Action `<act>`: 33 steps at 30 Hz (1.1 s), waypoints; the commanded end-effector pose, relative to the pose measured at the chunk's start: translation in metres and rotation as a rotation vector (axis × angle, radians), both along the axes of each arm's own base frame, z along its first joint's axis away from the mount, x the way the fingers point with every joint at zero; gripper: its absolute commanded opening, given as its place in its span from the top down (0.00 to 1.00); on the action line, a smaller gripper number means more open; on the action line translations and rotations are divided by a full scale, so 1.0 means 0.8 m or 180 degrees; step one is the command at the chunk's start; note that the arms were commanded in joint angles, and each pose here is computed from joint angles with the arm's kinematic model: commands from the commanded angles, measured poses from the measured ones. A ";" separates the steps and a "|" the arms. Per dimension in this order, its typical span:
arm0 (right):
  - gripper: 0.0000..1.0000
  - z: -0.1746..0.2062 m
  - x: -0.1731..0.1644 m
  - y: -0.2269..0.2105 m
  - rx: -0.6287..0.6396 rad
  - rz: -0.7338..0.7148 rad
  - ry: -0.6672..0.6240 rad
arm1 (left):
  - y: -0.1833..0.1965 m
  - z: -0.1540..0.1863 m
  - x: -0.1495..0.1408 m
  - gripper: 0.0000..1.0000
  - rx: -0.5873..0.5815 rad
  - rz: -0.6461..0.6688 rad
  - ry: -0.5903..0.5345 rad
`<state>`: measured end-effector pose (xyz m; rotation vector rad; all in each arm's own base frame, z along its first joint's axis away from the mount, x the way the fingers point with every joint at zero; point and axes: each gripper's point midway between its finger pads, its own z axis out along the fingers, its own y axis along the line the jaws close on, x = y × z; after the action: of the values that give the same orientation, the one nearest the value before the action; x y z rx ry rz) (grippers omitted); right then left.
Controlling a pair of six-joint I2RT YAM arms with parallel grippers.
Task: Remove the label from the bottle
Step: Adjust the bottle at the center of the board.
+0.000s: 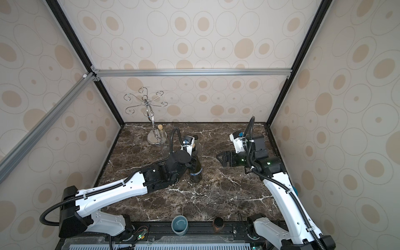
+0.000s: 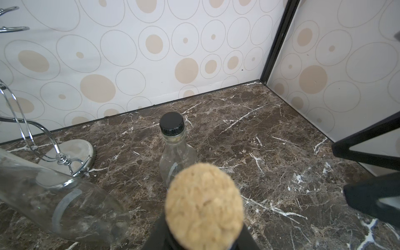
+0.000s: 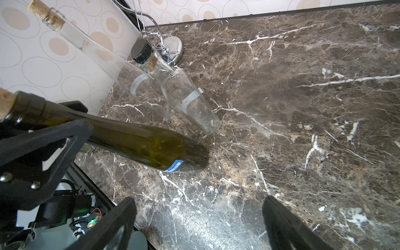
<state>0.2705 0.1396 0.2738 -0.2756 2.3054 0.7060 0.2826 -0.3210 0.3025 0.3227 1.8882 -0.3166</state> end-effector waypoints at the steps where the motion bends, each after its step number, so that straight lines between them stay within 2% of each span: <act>1: 0.05 -0.003 -0.007 -0.003 -0.0030 0.0002 0.0008 | -0.002 0.059 -0.001 0.52 -0.0561 0.0079 -0.0182; 2: 0.05 -0.003 -0.008 -0.003 -0.0030 0.0007 0.0009 | -0.003 0.060 -0.003 0.38 -0.0570 0.0037 -0.0169; 3: 0.05 -0.003 -0.008 -0.003 -0.0034 0.0009 0.0014 | -0.005 0.060 -0.005 0.29 -0.0572 -0.0005 -0.0157; 5: 0.03 -0.003 -0.010 -0.005 -0.0050 0.0008 0.0028 | -0.002 0.060 -0.009 0.16 -0.0542 -0.0064 -0.0123; 7: 0.02 -0.005 -0.012 -0.006 -0.0067 -0.0007 0.0047 | 0.000 0.061 -0.015 0.10 -0.0513 -0.0175 -0.0115; 12: 0.02 -0.011 -0.020 -0.011 -0.0094 -0.0045 0.0063 | 0.017 0.063 -0.027 0.01 -0.0546 -0.0578 -0.0102; 15: 0.01 -0.015 -0.024 -0.012 -0.0091 -0.0066 0.0115 | 0.021 0.066 -0.041 0.00 -0.0439 -0.0990 -0.0202; 19: 0.01 -0.014 -0.030 -0.011 -0.0031 -0.0054 0.0113 | 0.029 0.065 -0.044 0.00 -0.0213 -0.1303 -0.0205; 25: 0.01 -0.011 -0.036 -0.010 0.0005 -0.0036 0.0115 | 0.034 0.057 -0.046 0.00 -0.0259 -0.1866 -0.0314; 30: 0.00 -0.011 -0.043 -0.002 0.0090 0.0087 0.0150 | 0.034 0.045 -0.031 0.00 -0.0304 -0.2117 -0.0275; 33: 0.06 -0.018 -0.047 0.003 0.0095 0.0170 0.0209 | 0.029 0.045 -0.026 0.01 -0.0319 -0.2206 -0.0328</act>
<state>0.2422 0.1381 0.2673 -0.2770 2.3257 0.7493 0.2708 -0.2862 0.3225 0.8048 1.7225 -0.7619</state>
